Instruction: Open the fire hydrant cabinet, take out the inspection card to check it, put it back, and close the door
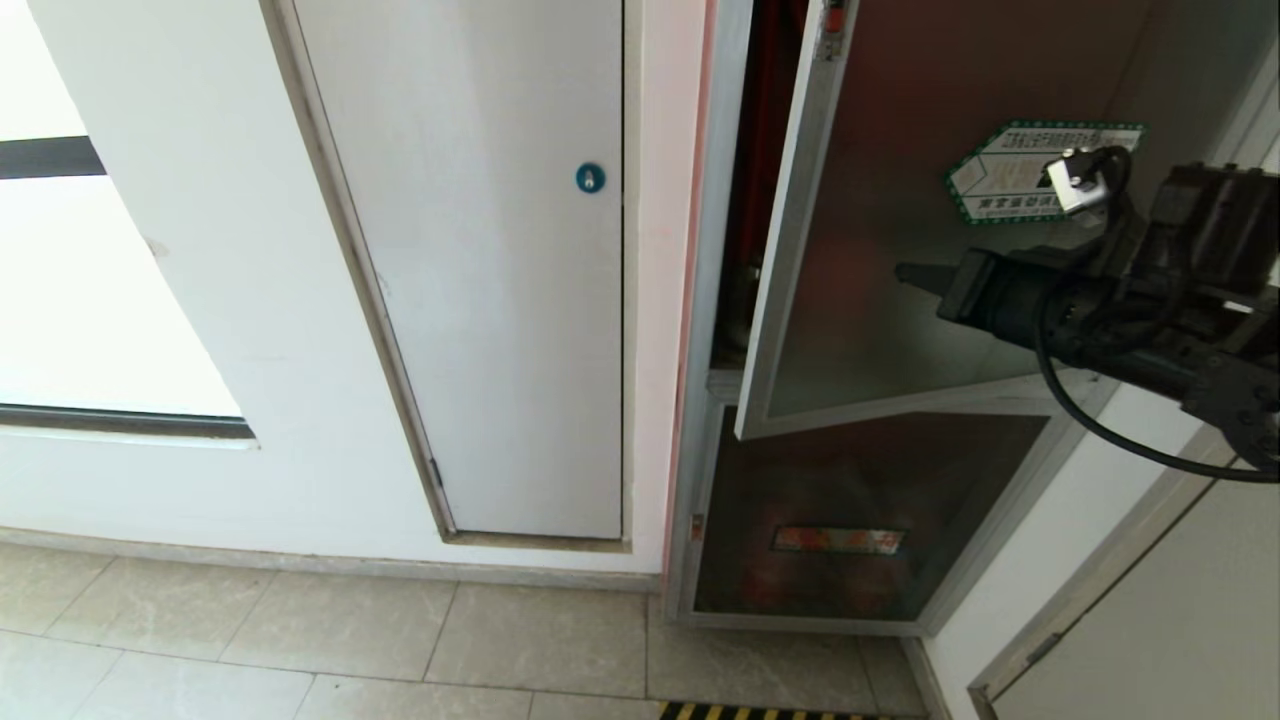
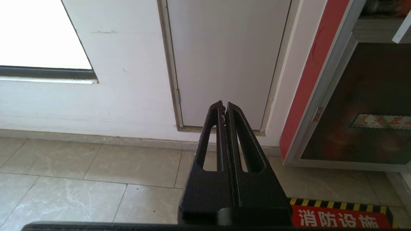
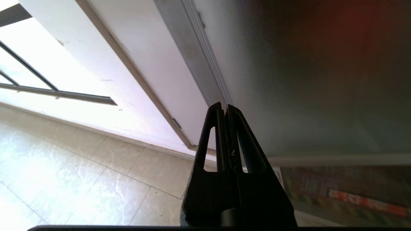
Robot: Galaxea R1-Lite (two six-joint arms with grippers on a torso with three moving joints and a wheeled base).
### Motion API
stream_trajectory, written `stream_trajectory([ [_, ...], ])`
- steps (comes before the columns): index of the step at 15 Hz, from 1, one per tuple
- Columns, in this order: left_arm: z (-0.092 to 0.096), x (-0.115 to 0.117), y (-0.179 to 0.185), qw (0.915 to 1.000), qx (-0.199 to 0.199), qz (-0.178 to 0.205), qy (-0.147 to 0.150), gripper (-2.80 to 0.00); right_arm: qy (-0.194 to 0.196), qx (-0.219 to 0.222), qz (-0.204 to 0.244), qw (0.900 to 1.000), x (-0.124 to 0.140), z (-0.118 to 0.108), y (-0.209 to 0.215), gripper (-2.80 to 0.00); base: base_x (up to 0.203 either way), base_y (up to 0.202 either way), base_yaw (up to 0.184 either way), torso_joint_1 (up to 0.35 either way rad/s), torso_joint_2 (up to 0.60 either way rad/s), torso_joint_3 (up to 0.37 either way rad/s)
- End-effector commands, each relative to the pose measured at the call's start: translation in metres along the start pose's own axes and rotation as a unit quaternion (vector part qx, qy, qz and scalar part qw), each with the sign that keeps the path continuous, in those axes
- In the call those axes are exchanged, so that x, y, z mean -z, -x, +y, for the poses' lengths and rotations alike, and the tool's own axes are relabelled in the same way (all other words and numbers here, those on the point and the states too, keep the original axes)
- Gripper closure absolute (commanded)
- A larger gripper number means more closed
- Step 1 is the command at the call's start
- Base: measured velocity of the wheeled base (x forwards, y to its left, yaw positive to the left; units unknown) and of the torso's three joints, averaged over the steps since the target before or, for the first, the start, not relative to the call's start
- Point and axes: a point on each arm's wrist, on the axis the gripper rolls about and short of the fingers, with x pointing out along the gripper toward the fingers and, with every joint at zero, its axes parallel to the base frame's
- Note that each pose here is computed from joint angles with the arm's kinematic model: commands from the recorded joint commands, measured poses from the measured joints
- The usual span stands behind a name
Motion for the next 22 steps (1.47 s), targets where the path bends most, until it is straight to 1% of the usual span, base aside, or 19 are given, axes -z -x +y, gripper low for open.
stream_trajectory([
  [1,0.0,0.005,-0.001,0.9999,0.0,0.01,0.0,0.0,0.009,-0.006,-0.03,0.999,-0.013,0.017,0.043,0.0,0.0,0.0,0.0,0.0,0.0,0.0],
  [5,0.0,0.005,-0.001,0.9999,0.0,0.01,0.0,0.0,0.026,0.0,-0.069,0.997,-0.017,0.036,0.107,0.0,0.0,0.0,0.0,0.0,0.0,0.0],
  [7,0.0,0.005,-0.001,0.9999,0.0,0.01,0.0,0.0,0.04,0.009,-0.086,0.995,-0.014,0.043,0.132,0.0,0.0,0.0,0.0,0.0,0.0,0.0],
  [10,0.0,0.005,-0.001,0.9999,0.0,0.01,0.0,0.0,0.051,0.023,-0.123,0.991,-0.013,0.054,0.168,0.0,0.0,0.0,0.0,0.0,0.0,0.0],
  [11,0.0,0.005,-0.001,0.9999,0.0,0.01,0.0,0.0,0.052,0.031,-0.13,0.99,-0.012,0.057,0.18,0.0,0.0,0.0,0.0,0.0,0.0,0.0],
  [12,0.0,0.005,-0.001,0.9999,0.0,0.01,0.0,0.0,0.046,0.051,-0.123,0.99,-0.008,0.058,0.19,0.0,0.0,0.0,0.0,0.0,0.0,0.0],
  [13,0.0,0.005,-0.001,0.9999,0.0,0.01,0.0,0.0,0.044,0.071,-0.129,0.988,-0.007,0.06,0.199,0.0,0.0,0.0,0.0,0.0,0.0,0.0],
  [16,0.0,0.005,-0.001,0.9999,0.0,0.01,0.0,0.0,0.047,0.096,-0.166,0.98,-0.004,0.067,0.229,0.0,0.0,0.0,0.0,0.0,0.0,0.0],
  [17,0.0,0.005,-0.001,0.9999,0.0,0.01,0.0,0.0,0.049,0.119,-0.177,0.976,-0.003,0.067,0.239,0.0,0.0,0.0,0.0,0.0,0.0,0.0],
  [18,0.0,0.006,-0.001,1.0,0.0,0.009,0.0,0.0,0.051,0.129,-0.183,0.973,0.0,0.068,0.248,0.0,0.0,0.0,0.0,0.0,0.0,0.0],
  [22,0.0,0.005,-0.001,0.9999,0.0,0.01,0.0,0.0,0.057,0.14,-0.204,0.967,0.019,0.082,0.297,0.0,0.0,0.0,0.0,0.0,0.0,0.0],
])
